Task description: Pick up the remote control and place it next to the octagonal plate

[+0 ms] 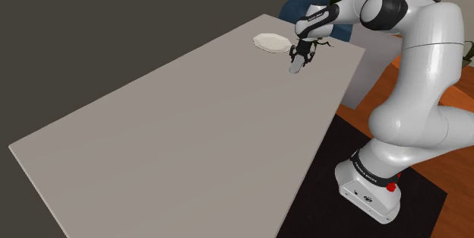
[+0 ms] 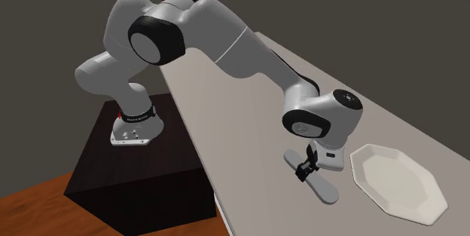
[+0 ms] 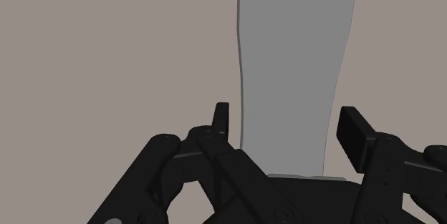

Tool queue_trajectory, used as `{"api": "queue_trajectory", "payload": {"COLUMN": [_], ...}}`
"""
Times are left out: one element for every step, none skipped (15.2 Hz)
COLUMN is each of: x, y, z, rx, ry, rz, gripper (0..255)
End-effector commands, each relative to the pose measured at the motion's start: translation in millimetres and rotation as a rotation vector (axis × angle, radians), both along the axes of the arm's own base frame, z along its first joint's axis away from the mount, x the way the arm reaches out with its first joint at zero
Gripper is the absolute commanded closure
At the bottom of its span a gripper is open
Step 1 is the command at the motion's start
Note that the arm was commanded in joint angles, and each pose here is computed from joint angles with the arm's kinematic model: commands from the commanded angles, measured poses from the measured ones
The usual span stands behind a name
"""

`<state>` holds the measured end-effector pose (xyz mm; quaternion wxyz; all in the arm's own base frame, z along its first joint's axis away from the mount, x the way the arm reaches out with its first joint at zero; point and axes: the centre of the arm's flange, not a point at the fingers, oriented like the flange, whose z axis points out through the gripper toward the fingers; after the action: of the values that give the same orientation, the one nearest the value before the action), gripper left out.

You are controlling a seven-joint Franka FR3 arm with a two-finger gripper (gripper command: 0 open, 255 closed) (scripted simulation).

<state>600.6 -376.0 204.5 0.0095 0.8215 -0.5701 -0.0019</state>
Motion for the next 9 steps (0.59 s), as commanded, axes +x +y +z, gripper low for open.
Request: {"api": "queue_trajectory", "payload": {"x": [0.1, 0.1, 0.0, 0.0, 0.0, 0.0, 0.0, 0.1, 0.3], "y": [0.0, 0.0, 0.0, 0.0, 0.0, 0.0, 0.0, 0.0, 0.1], "z": [0.2, 0.2, 0.2, 0.2, 0.2, 0.2, 0.2, 0.2, 13.4], "rx": [0.0, 0.0, 0.0, 0.0, 0.0, 0.0, 0.0, 0.0, 0.0], "ry": [-0.001, -0.001, -0.001, -0.001, -0.001, -0.001, -0.001, -0.001, -0.001], "rz": [0.0, 0.0, 0.0, 0.0, 0.0, 0.0, 0.0, 0.0, 0.0], "gripper": [255, 255, 0, 0, 0, 0, 0, 0, 0]}}
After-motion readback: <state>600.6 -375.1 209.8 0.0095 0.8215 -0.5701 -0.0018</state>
